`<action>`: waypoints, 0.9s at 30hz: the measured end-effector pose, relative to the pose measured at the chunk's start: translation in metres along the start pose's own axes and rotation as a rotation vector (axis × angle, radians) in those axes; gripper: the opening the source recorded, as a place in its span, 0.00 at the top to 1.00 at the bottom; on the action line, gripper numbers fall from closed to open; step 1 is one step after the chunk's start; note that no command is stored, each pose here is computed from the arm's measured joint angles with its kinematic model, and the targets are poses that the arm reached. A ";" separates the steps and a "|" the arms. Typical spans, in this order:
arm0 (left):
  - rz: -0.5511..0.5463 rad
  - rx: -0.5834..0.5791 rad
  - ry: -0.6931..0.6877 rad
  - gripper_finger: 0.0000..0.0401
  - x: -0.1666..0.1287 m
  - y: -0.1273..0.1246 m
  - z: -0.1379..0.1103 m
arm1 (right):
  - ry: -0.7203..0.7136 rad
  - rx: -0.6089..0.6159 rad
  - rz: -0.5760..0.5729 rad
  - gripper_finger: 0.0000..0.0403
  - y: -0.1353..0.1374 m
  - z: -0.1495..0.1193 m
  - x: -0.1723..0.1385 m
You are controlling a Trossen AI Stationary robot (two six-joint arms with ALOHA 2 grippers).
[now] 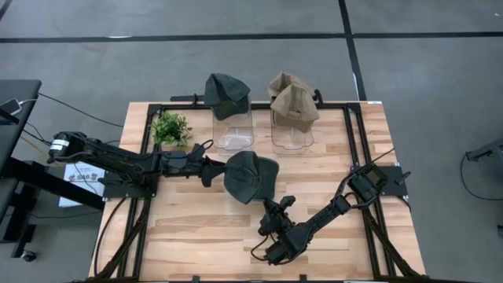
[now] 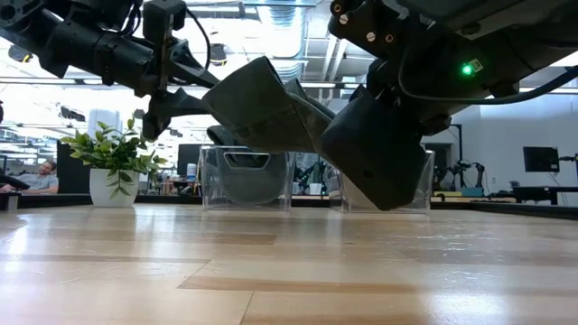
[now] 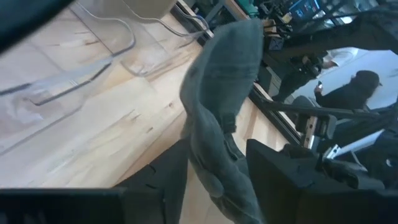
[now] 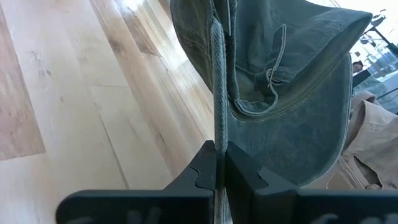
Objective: Pick & Place hat
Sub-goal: Put the black cap into the left transparent bin
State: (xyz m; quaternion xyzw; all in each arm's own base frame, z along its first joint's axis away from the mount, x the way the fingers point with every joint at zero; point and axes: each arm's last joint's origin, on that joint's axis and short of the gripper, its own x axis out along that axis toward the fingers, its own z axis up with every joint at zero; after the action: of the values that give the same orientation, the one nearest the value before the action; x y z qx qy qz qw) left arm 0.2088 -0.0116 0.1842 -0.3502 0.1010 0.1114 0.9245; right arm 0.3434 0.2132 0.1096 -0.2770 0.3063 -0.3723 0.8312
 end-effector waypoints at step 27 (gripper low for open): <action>-0.012 -0.096 0.028 0.67 0.021 0.012 -0.006 | -0.023 -0.005 0.000 0.98 0.003 0.003 0.000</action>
State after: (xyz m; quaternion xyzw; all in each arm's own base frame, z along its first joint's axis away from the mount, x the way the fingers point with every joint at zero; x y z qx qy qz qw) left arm 0.2248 -0.0040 0.1672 -0.3964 0.1062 0.1057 0.9058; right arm 0.3467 0.2154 0.1099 -0.2833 0.2976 -0.3685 0.8339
